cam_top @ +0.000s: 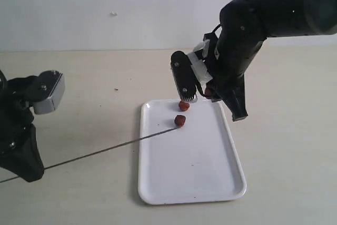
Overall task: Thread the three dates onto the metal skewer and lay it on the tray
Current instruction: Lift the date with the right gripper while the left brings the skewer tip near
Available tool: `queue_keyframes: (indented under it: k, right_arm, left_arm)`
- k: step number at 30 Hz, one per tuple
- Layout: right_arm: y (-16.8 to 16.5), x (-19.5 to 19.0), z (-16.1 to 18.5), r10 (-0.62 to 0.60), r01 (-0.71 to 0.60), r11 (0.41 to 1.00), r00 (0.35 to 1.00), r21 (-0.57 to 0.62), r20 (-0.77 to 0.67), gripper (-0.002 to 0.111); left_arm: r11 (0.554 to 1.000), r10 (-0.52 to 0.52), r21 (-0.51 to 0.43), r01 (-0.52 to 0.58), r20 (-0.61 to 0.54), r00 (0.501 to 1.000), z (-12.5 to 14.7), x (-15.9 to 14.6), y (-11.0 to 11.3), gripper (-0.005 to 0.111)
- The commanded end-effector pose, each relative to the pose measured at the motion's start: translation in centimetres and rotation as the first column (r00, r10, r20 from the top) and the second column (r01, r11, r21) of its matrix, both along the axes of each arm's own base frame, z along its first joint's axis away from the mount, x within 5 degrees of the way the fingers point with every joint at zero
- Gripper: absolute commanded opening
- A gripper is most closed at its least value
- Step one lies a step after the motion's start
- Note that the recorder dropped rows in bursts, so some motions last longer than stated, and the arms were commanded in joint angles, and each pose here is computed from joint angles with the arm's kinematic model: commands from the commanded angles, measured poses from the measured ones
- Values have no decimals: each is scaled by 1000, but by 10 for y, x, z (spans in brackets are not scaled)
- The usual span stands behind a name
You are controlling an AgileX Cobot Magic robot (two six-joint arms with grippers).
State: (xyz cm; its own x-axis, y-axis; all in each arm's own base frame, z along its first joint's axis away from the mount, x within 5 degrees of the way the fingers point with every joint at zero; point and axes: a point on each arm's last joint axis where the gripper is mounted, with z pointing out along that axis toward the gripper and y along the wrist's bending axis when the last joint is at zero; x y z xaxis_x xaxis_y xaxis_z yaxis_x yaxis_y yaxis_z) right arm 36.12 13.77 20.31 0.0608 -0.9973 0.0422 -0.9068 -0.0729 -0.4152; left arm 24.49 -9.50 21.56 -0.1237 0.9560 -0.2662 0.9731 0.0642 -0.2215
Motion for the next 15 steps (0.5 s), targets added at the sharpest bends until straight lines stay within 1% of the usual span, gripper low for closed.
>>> queue_keyframes:
  k: [1, 3, 4, 5, 7, 9, 12, 13, 15]
  right_arm:
    - [-1, -8, 11, -6, 6, 1000, 1000, 21, -23, 32]
    - [-2, -13, 13, -13, 14, 1000, 998, 15, -64, 32]
    - [-3, -18, 12, -31, 33, 999, 993, 10, -117, 32]
    - [-3, -20, 12, -39, 40, 999, 989, 7, -140, 32]
    - [-3, -29, 9, -73, 79, 997, 969, 18, -238, 32]
    - [1, -34, 9, -90, 111, 992, 953, 57, -289, 32]
    - [2, -35, 10, -95, 122, 990, 948, 72, -303, 32]
    - [2, -36, 11, -86, 113, 991, 950, 72, -300, 32]
    - [1, -35, 14, -49, 70, 995, 959, 66, -281, 32]
  left_arm:
    - [998, -49, -23, 52, 95, 994, -12, 1, 2, 0]
    - [999, -39, -24, 43, 141, 989, -12, 6, 2, 0]
    - [999, -18, -26, 24, 199, 980, -12, 11, 1, 0]
    - [999, -8, -30, 15, 221, 975, -12, 13, 1, 0]
    - [997, 49, -70, -30, 283, 958, -11, 20, -2, 0]
    - [995, 77, -90, -51, 306, 949, -10, 23, -3, 0]
    - [993, 88, -97, -61, 311, 946, -11, 25, -4, 0]
    - [993, 94, -97, -67, 306, 947, -11, 25, -4, 0]
    - [993, 95, -95, -72, 261, 961, -14, 23, -5, 0]
